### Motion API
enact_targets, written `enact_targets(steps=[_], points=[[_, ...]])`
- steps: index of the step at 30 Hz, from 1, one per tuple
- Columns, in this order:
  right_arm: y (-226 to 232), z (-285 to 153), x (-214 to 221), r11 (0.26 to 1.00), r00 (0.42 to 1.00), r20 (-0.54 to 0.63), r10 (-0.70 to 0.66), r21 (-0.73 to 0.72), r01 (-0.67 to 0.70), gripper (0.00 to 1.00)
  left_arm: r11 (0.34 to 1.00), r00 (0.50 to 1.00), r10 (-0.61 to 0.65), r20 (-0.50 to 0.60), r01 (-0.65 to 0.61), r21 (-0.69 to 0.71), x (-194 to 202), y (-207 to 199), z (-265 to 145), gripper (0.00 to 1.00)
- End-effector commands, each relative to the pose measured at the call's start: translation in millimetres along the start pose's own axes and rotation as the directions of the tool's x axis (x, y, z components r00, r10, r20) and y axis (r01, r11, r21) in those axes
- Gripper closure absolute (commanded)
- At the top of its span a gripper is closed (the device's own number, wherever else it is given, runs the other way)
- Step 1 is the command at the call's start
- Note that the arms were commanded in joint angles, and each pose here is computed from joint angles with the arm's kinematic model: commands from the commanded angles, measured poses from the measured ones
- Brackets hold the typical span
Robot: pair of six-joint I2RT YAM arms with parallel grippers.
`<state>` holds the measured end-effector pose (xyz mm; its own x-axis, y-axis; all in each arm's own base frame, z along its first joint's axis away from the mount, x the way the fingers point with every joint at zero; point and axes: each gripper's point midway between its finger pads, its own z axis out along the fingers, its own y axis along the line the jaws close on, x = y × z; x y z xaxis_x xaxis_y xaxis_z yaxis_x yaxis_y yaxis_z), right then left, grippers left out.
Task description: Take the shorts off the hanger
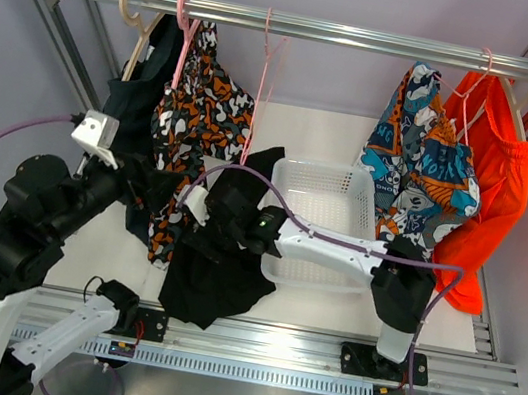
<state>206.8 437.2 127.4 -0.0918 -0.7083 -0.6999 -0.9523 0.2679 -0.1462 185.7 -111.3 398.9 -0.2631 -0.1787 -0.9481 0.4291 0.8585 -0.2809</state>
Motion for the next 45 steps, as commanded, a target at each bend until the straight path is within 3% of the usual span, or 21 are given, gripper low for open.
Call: enact_targets(steps=[1,4,10,17,21,22,25,29,35,40,45], points=[[-39.2,18.3,-22.6,0.974,0.993,0.099,0.063,0.209,-0.083,0.01,0.997,0.999,-0.037,-0.010,0.036,-0.073,17.1,14.7,-9.4,0.06],[-35.3,38.9,-0.9,0.979,0.999,0.022,0.044,0.198,-0.047,0.01,0.995,0.998,-0.061,0.009,0.062,-0.077,24.2,16.3,-18.8,0.06],[19.3,67.0,40.8,0.993,0.989,-0.146,-0.021,-0.118,0.003,0.01,0.994,0.996,-0.083,0.016,0.084,-0.073,32.2,16.4,-26.9,0.05],[41.5,82.8,80.3,0.974,0.963,-0.269,-0.032,-0.223,-0.030,0.02,0.994,0.995,-0.091,0.035,0.092,-0.056,31.8,13.4,-35.1,0.04],[59.3,81.9,91.9,0.947,0.954,-0.296,-0.043,-0.316,-0.055,0.48,0.992,0.994,-0.104,0.038,0.106,-0.063,35.7,15.1,-37.0,0.03],[62.2,80.6,93.1,0.941,0.954,-0.295,-0.049,-0.334,-0.054,0.66,0.992,0.994,-0.105,0.041,0.108,-0.061,36.1,15.1,-37.3,0.03],[68.2,73.6,92.4,0.924,0.956,-0.285,-0.075,-0.380,-0.041,0.88,0.993,0.994,-0.105,0.043,0.107,-0.053,38.5,14.4,-37.0,0.03],[79.2,44.7,72.4,0.873,0.972,-0.217,-0.089,-0.486,-0.029,1.00,0.994,0.994,-0.092,0.065,0.095,-0.046,32.5,13.2,-39.0,0.03],[72.7,-58.0,1.3,0.750,0.996,0.056,-0.074,-0.655,0.093,1.00,0.998,0.995,-0.054,0.085,0.056,-0.030,20.6,9.6,-38.0,0.03],[73.7,-155.6,-44.5,0.670,0.947,0.305,-0.102,-0.682,0.292,1.00,0.999,0.992,-0.037,0.119,0.039,-0.011,9.5,5.8,-36.7,0.03],[76.8,-225.5,-65.0,0.671,0.904,0.416,-0.100,-0.642,0.370,1.00,1.000,0.986,-0.028,0.164,0.028,0.001,-1.0,3.1,-38.8,0.03]])
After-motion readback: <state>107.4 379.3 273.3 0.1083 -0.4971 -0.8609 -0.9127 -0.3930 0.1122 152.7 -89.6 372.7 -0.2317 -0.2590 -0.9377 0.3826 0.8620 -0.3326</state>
